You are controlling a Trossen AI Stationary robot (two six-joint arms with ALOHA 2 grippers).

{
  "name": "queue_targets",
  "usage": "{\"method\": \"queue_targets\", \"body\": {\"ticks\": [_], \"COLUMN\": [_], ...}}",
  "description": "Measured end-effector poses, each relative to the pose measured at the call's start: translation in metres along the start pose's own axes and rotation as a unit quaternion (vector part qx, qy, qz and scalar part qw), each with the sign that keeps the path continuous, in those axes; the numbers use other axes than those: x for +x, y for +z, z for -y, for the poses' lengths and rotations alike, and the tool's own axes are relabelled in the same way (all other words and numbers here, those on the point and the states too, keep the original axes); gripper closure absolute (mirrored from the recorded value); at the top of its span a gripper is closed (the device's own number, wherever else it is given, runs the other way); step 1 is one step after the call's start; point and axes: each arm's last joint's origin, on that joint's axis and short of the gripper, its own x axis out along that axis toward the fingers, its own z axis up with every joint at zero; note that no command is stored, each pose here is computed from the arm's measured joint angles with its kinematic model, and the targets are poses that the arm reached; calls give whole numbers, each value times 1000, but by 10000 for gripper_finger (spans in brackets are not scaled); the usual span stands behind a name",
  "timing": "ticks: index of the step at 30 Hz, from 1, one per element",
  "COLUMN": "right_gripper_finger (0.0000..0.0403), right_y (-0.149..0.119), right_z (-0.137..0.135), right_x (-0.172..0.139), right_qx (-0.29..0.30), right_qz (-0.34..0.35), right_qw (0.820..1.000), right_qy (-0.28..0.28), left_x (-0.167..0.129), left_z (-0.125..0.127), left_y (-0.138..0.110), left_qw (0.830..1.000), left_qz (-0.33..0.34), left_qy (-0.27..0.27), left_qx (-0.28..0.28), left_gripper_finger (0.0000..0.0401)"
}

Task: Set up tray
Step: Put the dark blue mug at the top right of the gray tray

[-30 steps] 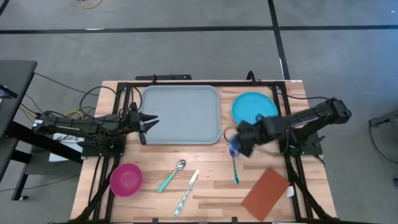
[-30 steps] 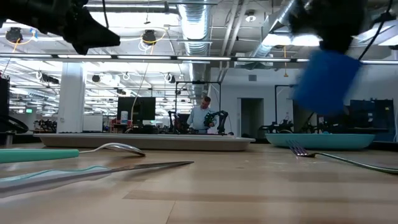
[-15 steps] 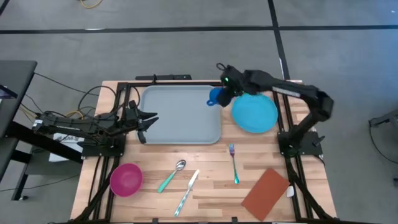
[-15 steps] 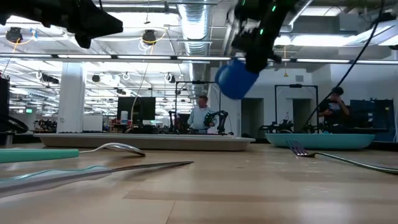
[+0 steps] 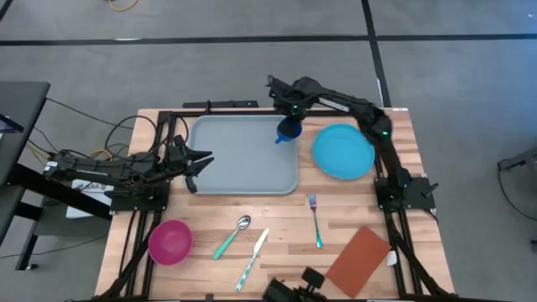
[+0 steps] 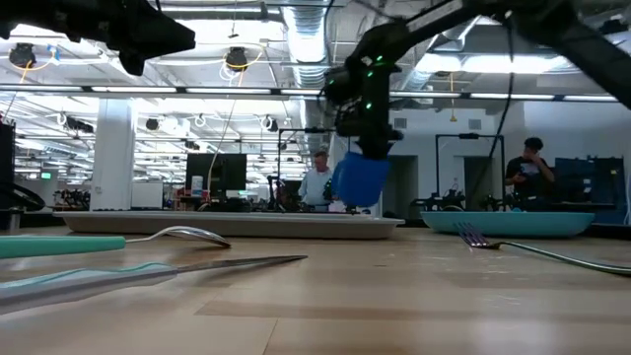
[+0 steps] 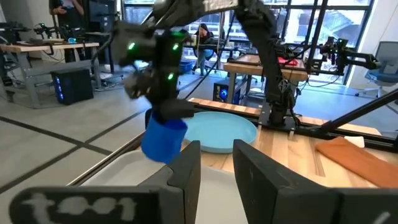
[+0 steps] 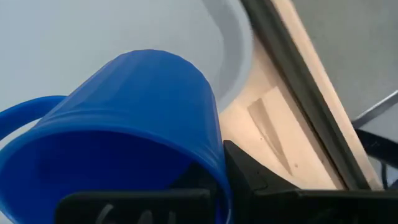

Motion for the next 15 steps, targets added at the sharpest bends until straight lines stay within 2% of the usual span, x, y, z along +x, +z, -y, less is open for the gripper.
{"method": "queue_targets", "body": {"ticks": [6,15], "right_gripper_finger": [387,343], "right_y": [22,32], "right_z": [-2,0], "right_x": [25,40], "right_qx": [-20,-69], "right_qz": [-30,-56], "right_qw": [999,996], "right_qy": [-1,-4], "left_x": [0,0], "left_z": [0,0], "left_y": [0,-2], "left_qw": [1000,1000], "left_qz": [0,-12], "left_qy": [0,0], "left_qx": [0,5], "left_gripper_finger": [319,319]}}
